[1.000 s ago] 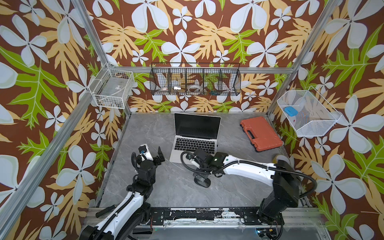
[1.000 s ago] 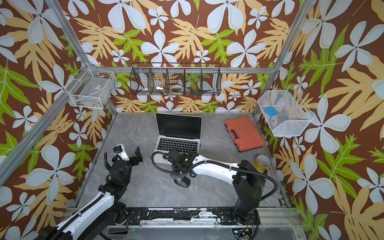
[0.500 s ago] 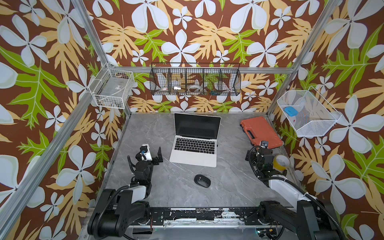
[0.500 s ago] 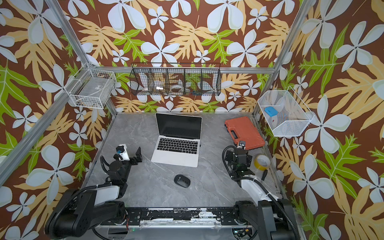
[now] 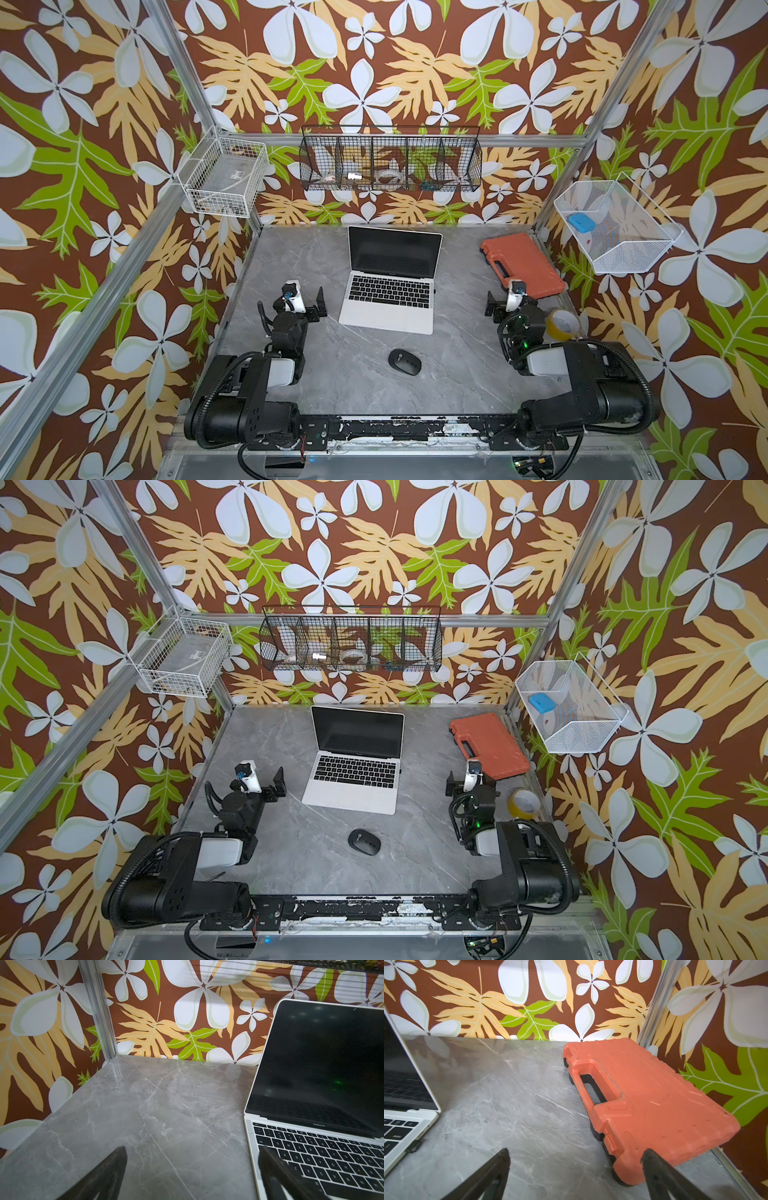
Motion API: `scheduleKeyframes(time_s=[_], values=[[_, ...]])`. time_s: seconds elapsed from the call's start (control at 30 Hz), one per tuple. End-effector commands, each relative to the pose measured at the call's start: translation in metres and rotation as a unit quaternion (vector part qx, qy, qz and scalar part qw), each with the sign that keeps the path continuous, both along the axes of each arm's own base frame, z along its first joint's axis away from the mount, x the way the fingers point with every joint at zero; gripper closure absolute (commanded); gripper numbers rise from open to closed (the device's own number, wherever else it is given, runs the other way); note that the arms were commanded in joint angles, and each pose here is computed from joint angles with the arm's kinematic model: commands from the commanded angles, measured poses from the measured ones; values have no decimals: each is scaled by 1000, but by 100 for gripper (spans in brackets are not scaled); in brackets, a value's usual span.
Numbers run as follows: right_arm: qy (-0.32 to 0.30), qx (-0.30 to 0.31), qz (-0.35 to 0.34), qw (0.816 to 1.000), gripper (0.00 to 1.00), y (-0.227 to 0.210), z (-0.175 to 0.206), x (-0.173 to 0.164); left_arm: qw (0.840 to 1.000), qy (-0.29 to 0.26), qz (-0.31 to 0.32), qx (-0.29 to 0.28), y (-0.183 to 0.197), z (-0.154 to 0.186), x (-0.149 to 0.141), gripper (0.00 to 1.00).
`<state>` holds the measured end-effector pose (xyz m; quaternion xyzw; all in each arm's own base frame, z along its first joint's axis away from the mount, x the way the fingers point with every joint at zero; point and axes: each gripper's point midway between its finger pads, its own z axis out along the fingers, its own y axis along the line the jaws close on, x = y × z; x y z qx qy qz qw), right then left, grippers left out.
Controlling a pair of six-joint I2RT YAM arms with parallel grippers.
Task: Insert the wireless mouse receiver into the laptop
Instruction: Reset both arms
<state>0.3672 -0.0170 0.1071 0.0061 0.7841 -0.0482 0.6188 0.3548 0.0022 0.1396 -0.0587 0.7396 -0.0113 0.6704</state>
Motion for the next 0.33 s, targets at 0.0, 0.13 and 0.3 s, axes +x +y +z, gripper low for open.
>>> scheduleKeyframes(time_s=[0.0,0.13,0.3], values=[[-11,3,-1,1000,0,0,8,5,1000,-19,8,-5,3,9,0,0],[-7,2,-2,1000,0,0,7,4,1000,-21,8,-5,3,10,0,0],[-3,3,-1,1000,1,0,5,6,1000,-20,7,-5,2,9,0,0]])
